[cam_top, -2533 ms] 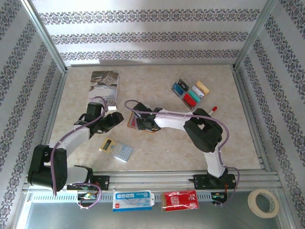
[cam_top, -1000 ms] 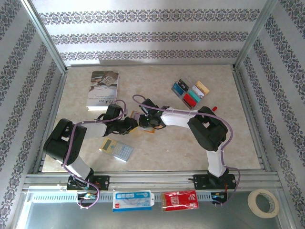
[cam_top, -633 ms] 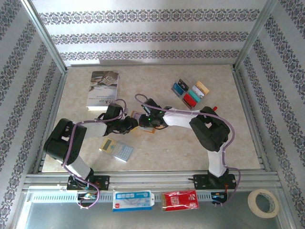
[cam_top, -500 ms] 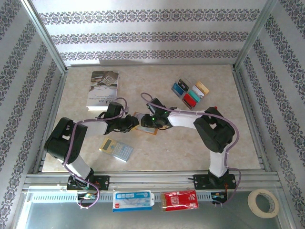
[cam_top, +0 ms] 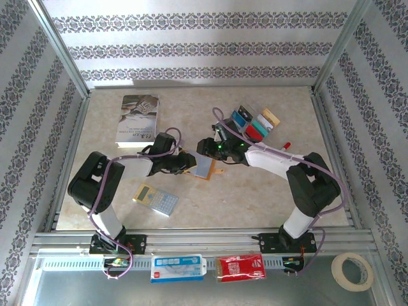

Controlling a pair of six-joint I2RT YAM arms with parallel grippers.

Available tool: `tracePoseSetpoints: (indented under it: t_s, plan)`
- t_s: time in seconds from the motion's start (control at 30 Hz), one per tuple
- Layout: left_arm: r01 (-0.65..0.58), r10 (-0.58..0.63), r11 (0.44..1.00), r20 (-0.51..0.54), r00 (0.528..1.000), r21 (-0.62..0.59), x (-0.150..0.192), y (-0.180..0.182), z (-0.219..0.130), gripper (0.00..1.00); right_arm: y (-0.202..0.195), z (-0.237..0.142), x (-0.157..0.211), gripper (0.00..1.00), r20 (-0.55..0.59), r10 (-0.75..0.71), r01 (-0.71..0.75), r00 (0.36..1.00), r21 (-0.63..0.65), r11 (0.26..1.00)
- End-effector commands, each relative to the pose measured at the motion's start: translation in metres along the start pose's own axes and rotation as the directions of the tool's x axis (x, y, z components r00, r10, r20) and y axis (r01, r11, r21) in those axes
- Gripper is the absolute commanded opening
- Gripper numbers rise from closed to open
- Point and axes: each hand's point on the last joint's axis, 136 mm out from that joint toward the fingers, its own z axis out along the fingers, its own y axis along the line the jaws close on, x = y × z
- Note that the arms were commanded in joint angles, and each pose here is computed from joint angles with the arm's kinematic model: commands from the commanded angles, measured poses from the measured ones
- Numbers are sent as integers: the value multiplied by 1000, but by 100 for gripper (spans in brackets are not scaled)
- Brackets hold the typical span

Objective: Take the credit cards out of the card holder

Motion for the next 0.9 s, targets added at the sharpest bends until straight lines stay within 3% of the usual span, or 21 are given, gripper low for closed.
tracePoseSetpoints:
  t_s: [0.0, 0.3, 0.5, 0.7, 0.87]
  plan:
    - [-39, 38, 999, -15, 999, -20, 6, -5, 11, 29, -19, -10, -3, 44, 45, 25, -28, 999, 54, 998]
    - [-53, 53, 998, -18, 998, -27, 9, -13, 23, 35, -36, -24, -8, 44, 99, 49, -58, 994, 93, 994]
    - [-87, 90, 994, 42, 995, -58, -1, -21, 4, 43, -30, -21, -4, 40, 72, 22, -27, 997, 70, 997]
    - [-145, 146, 989, 80, 986, -24, -10, -39, -18, 57, -30, -22, -5, 40, 86, 9, -16, 996, 85, 996]
    - [-116, 127, 988, 114, 985, -97, -21, -20, -30, 59, -29, -17, -2, 39, 73, 4, -11, 997, 84, 996]
